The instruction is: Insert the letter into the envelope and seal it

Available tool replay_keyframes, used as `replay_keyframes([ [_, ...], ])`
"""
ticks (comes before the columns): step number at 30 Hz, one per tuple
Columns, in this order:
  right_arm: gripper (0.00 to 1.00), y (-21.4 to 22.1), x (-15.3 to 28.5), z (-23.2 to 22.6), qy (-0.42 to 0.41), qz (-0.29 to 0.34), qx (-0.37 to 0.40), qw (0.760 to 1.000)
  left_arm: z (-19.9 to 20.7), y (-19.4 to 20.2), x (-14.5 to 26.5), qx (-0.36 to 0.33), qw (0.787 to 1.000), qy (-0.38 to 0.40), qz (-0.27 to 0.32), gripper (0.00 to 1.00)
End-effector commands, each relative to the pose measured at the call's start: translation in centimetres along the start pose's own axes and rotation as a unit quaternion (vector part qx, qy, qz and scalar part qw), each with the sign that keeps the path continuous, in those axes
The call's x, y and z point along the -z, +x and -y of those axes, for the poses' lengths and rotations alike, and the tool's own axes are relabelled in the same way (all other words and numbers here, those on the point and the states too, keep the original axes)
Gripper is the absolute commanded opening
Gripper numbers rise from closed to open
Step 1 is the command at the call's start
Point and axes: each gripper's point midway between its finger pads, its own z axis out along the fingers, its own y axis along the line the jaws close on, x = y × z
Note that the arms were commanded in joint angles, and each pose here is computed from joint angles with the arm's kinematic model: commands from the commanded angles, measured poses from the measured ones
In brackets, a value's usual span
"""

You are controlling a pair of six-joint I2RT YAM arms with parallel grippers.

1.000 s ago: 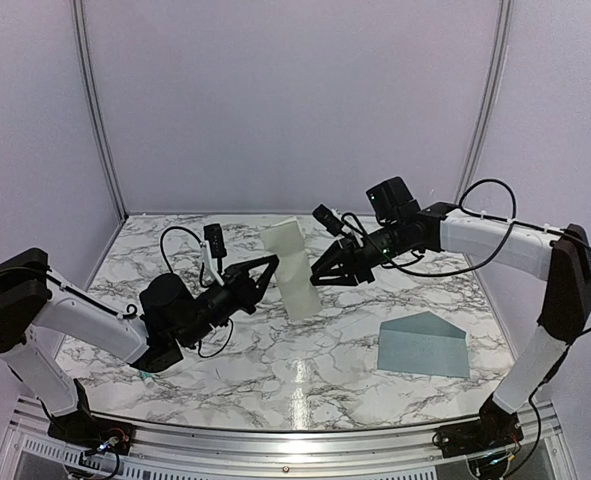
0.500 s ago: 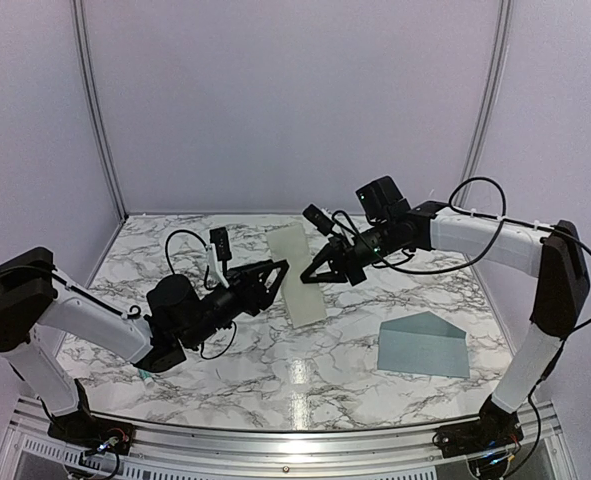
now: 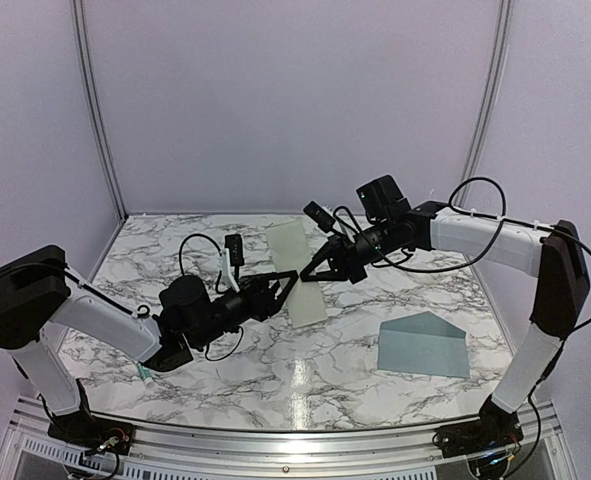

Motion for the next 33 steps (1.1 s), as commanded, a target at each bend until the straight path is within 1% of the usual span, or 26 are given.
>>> replay_keyframes([
  [1,0.00,0.1,-0.2,0.2,-0.005,0.002,-0.002,1.000,1.2,-1.1,-0.4,0.007,0.999,0.029,0.013,0.50],
  [8,0.00,0.1,0.1,1.3,0.025,-0.002,-0.003,1.000,1.7,-0.9,-0.2,0.012,0.998,0.058,0.009,0.28],
  [10,0.04,0.2,0.1,1.5,0.032,-0.003,-0.005,0.999,1.9,-1.1,0.0,0.016,0.998,0.063,0.017,0.24],
  [13,0.11,0.3,0.3,1.9,0.045,-0.006,-0.005,0.999,1.6,-1.3,0.2,0.016,0.998,0.061,0.022,0.16],
  [14,0.14,0.3,0.4,1.9,0.049,-0.006,-0.004,0.999,1.6,-1.4,0.3,0.016,0.998,0.061,0.024,0.15],
  [18,0.23,-0.1,1.8,2.2,0.076,-0.007,0.002,0.997,1.2,-1.8,0.6,0.018,0.998,0.053,0.031,0.12],
  [19,0.27,-0.3,2.5,2.2,0.086,-0.005,0.008,0.996,1.1,-1.9,0.7,0.018,0.998,0.052,0.032,0.12],
  [22,0.44,-1.0,5.0,2.7,0.129,0.004,0.019,0.991,1.1,-2.1,1.2,0.021,0.998,0.054,0.032,0.12],
  [23,0.51,-1.1,5.8,2.8,0.140,0.008,0.024,0.990,1.4,-2.2,1.2,0.020,0.998,0.060,0.030,0.12],
  [25,0.66,-1.0,6.9,2.9,0.149,0.011,0.029,0.988,2.2,-2.1,1.3,0.018,0.997,0.076,0.017,0.12],
  [26,0.71,-0.9,7.1,2.8,0.145,0.012,0.028,0.989,2.8,-2.0,1.2,0.016,0.996,0.088,0.008,0.13],
  [28,0.76,-0.6,6.9,1.9,0.116,0.009,0.021,0.993,3.6,-1.7,1.1,0.007,0.995,0.103,-0.009,0.15],
  [33,0.81,0.1,6.0,1.0,0.048,0.009,-0.014,0.999,5.0,-1.0,0.7,-0.013,0.990,0.133,-0.042,0.17],
])
